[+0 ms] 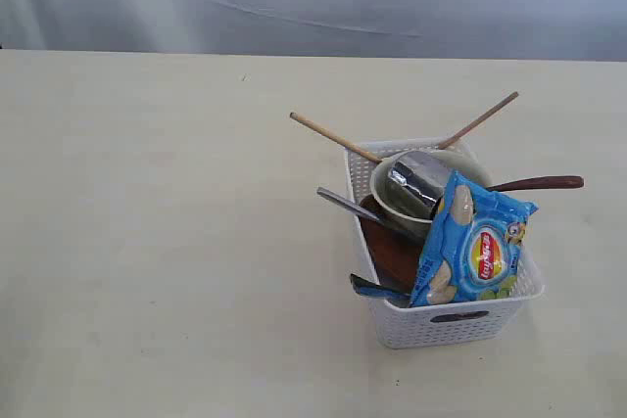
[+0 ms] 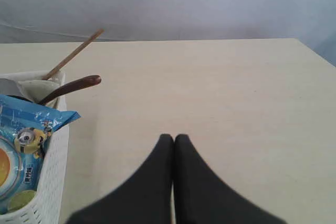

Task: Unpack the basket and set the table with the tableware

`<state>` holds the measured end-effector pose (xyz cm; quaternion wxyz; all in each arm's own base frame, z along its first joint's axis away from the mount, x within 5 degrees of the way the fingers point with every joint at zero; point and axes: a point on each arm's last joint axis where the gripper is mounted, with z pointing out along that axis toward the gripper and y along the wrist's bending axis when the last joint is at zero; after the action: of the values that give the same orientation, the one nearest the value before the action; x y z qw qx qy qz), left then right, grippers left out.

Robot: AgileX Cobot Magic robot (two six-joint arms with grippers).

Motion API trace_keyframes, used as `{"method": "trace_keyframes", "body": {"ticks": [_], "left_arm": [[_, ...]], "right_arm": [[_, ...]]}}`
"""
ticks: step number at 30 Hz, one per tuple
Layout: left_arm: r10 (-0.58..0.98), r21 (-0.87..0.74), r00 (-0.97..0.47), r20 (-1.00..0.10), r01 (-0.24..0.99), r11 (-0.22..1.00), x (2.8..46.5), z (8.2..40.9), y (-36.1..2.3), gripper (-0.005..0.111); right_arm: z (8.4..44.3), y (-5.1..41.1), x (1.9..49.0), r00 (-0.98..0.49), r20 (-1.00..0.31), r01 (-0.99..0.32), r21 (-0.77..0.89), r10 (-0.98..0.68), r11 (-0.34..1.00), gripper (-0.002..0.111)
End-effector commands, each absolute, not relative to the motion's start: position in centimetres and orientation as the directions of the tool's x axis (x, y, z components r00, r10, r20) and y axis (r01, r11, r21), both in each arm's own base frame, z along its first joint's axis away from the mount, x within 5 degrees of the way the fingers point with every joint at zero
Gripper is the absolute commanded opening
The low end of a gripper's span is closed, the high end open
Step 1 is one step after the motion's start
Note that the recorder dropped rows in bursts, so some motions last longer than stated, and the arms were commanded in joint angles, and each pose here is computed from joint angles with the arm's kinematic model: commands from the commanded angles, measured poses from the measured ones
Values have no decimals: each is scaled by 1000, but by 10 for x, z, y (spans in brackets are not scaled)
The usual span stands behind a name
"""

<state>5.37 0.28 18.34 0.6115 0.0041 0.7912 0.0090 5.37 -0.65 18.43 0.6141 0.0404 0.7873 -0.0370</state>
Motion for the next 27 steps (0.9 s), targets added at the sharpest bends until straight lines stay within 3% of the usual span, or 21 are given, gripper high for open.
{"method": "trace_keyframes", "body": {"ticks": [1,11,14,16,18,27], "left_arm": [[3,5,-248,-969,-7,1000,54,183,3,0],[3,5,-248,-969,-7,1000,54,183,3,0],[3,5,-248,-969,-7,1000,54,183,3,0],[3,5,-248,-969,-7,1000,54,183,3,0],[3,5,-248,-969,-7,1000,54,183,3,0],[3,5,-248,-969,-7,1000,54,183,3,0]], "right_arm": [[184,-7,54,-234,-972,114,-9,19,993,0],[186,-7,54,-213,-977,115,-18,7,993,0],[198,-7,56,-80,-997,110,-17,-9,994,0],[209,-6,56,46,-996,100,75,71,992,0],[213,-6,56,102,-983,88,162,152,983,0],[232,-6,52,307,-931,46,221,197,974,0]]}}
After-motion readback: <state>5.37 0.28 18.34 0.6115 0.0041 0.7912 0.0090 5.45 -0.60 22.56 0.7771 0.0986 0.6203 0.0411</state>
